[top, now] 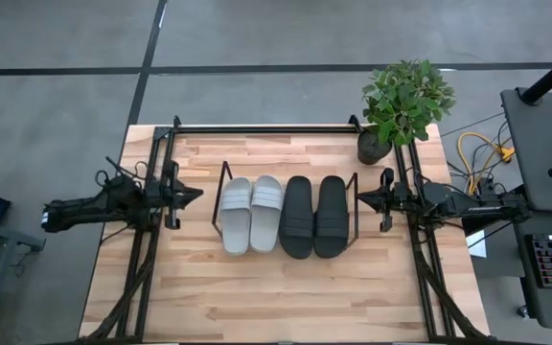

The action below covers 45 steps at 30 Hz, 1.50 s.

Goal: Pick and place slides into the shelf
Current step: Return to Home Position

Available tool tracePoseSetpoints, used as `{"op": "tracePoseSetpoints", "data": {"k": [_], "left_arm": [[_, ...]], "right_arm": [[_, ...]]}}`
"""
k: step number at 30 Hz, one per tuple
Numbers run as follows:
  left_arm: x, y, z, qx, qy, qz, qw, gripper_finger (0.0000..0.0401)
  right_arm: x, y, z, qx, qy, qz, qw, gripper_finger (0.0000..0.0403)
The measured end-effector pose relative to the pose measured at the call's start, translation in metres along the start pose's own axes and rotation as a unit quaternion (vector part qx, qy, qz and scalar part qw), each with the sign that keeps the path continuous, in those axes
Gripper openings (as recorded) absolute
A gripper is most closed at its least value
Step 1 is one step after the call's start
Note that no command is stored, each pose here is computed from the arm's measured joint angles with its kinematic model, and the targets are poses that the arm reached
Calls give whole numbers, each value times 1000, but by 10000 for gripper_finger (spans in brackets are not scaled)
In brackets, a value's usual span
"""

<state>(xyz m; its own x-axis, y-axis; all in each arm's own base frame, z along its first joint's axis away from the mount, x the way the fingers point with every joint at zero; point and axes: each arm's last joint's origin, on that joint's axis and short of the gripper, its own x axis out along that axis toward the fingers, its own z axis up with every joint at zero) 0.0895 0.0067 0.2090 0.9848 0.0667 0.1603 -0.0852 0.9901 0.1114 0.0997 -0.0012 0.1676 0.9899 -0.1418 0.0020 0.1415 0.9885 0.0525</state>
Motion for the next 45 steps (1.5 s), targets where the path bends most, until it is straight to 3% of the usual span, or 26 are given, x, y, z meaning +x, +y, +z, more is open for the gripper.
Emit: {"op": "tracePoseSetpoints", "data": {"k": [11, 15, 23, 31, 45], "left_arm": [[1, -11, -17, 2, 23, -40, 999, 0], [2, -12, -33, 5, 42, -17, 999, 0], [3, -13, -34, -2, 36, -28, 999, 0], [3, -14, -35, -6, 41, -29, 999, 0], [3, -14, -37, -6, 46, -33, 998, 0]], "right_arm": [[0, 0, 0, -1, 3, 0, 1000, 9], [0, 0, -1, -4, 4, 4, 1000, 9], [0, 6, 0, -29, -5, 98, 995, 9], [-1, 6, 6, -40, -40, 95, 994, 9], [-1, 5, 5, -50, -32, 91, 994, 9]]}}
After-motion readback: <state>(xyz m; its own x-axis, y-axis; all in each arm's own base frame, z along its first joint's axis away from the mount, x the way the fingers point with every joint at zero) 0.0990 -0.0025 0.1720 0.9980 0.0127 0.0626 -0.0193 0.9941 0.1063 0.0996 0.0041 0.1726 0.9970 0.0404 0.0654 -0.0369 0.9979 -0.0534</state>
